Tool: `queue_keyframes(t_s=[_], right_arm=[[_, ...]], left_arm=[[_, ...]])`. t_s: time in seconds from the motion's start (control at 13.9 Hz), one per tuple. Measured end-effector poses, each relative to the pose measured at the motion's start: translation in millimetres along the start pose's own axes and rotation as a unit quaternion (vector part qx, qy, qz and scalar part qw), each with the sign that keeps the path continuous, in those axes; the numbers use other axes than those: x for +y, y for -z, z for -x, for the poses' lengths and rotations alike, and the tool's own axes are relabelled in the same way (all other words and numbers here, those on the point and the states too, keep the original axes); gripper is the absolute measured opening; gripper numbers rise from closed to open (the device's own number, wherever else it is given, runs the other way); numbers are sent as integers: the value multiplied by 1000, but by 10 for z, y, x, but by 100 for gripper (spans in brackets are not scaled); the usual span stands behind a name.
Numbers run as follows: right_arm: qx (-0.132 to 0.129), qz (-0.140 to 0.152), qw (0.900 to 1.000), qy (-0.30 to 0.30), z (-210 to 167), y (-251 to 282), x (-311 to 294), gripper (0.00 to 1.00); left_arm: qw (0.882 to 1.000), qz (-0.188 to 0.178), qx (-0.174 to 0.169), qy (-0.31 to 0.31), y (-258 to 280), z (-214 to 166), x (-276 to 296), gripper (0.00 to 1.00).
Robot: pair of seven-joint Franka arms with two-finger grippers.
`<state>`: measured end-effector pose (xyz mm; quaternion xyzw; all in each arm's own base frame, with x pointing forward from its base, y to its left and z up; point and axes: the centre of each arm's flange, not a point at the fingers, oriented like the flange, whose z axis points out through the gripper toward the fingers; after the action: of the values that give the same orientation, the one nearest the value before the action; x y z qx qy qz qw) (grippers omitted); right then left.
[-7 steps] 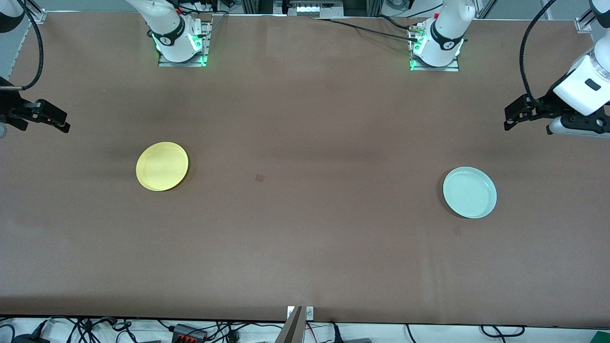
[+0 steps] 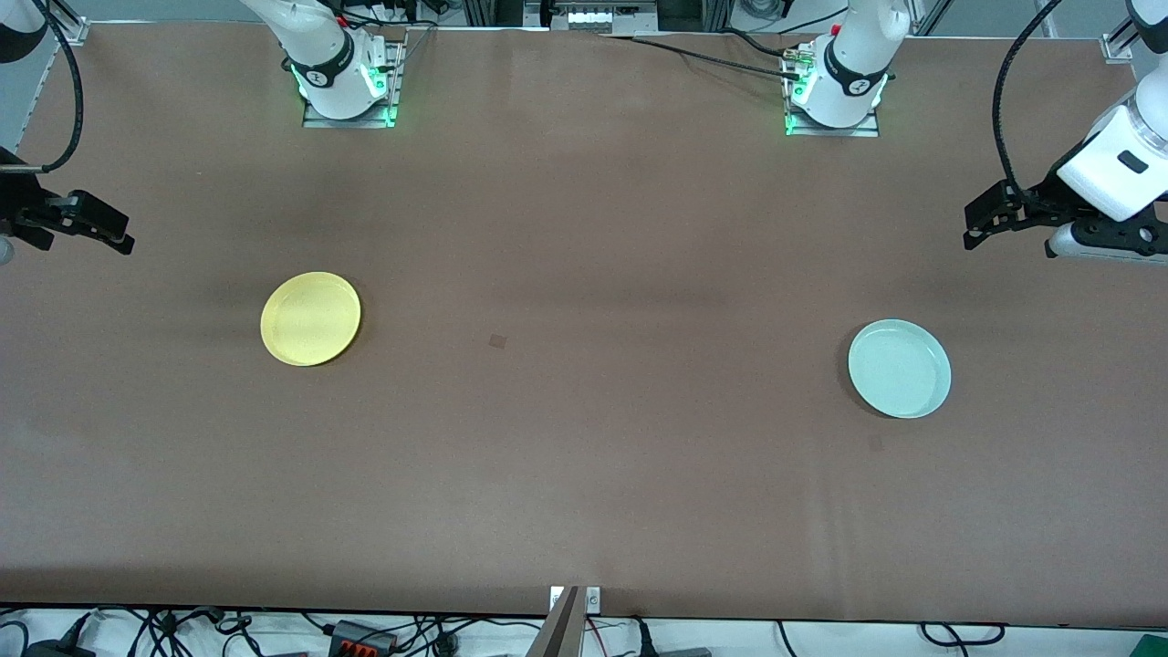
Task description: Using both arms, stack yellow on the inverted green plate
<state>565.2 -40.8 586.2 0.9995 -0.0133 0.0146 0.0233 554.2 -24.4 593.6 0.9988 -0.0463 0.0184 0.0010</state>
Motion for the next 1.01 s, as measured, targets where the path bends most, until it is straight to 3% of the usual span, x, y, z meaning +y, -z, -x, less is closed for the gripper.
queue_keyframes(t_s=[1.01], right_arm=[[0, 0, 1000, 0, -1, 1, -1, 100]], left_arm=[[1000, 1, -11, 0, -20, 25, 1, 100]])
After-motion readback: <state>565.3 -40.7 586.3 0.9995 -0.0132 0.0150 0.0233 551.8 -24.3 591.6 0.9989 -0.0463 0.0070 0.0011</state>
